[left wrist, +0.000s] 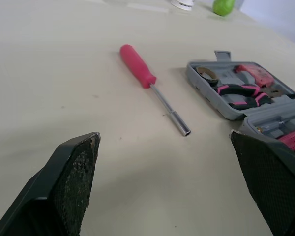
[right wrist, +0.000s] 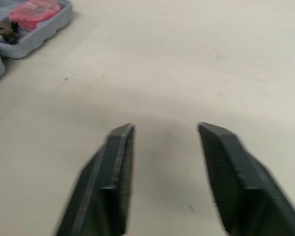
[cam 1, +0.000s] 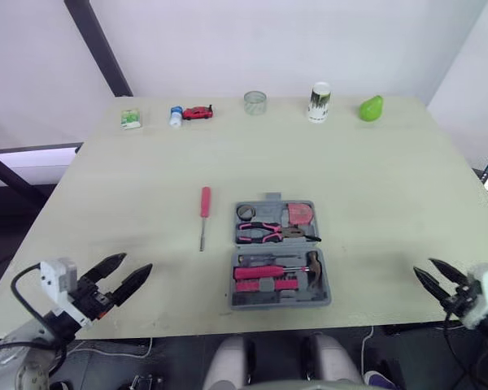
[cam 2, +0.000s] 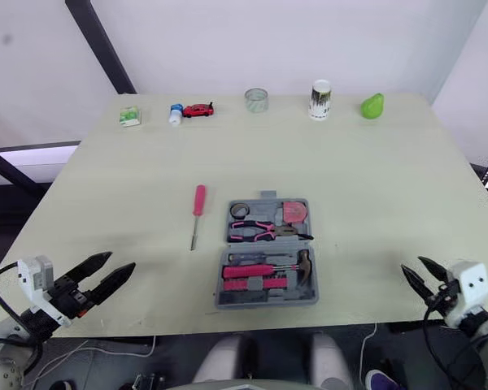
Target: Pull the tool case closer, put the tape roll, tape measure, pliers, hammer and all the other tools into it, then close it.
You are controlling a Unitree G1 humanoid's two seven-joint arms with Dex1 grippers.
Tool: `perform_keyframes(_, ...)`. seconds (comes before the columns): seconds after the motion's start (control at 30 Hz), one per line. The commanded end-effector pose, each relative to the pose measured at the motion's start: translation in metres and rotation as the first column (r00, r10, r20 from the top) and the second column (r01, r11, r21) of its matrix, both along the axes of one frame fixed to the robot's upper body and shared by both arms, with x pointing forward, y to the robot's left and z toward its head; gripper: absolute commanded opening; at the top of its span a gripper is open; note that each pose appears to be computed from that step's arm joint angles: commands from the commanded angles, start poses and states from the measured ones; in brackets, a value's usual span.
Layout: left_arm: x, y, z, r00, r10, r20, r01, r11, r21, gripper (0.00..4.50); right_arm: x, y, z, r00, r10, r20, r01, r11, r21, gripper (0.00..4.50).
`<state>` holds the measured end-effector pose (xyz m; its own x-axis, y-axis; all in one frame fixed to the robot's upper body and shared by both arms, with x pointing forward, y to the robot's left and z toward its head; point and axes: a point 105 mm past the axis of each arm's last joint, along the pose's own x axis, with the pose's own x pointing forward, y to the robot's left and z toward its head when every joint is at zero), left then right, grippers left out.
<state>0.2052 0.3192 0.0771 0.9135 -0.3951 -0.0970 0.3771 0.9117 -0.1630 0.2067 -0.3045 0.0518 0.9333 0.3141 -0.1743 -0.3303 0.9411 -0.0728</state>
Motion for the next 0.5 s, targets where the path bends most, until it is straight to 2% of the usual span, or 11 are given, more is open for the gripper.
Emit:
perform_keyframes(0.03,-0.010,0.015,0.004,0.997,0.080,0.021,-0.080,0.996,0.026,4.50,-0.017,-0.027,0.009,0.996,-0.082,0.037,0.083,0.997,-0.010,4.37)
perform_keyframes(0.13,-0.015,0.016,0.002,0.995,0.100,0.016,-0.100,0.995,0.026,4.50,-0.028,-0.040,0.006,0.990,-0.140,0.022,0.141,0.990,-0.007,4.45)
perform_keyframes(0.27,-0.015,0.013,0.001,0.995,0.096,0.017,-0.096,0.995,0.027,4.50,-0.030,-0.043,0.004,0.987,-0.160,0.019,0.160,0.987,-0.001,4.45)
perform_keyframes(0.43,-0.006,0.009,0.002,0.996,0.086,0.028,-0.087,0.996,0.025,4.50,-0.019,-0.027,0.009,0.994,-0.109,0.034,0.109,0.994,0.005,4.45)
perform_keyframes(0.5,0.004,0.004,0.006,0.994,0.106,0.036,-0.108,0.994,0.032,4.50,-0.007,-0.006,0.022,0.998,-0.022,0.066,0.021,1.000,0.023,4.45)
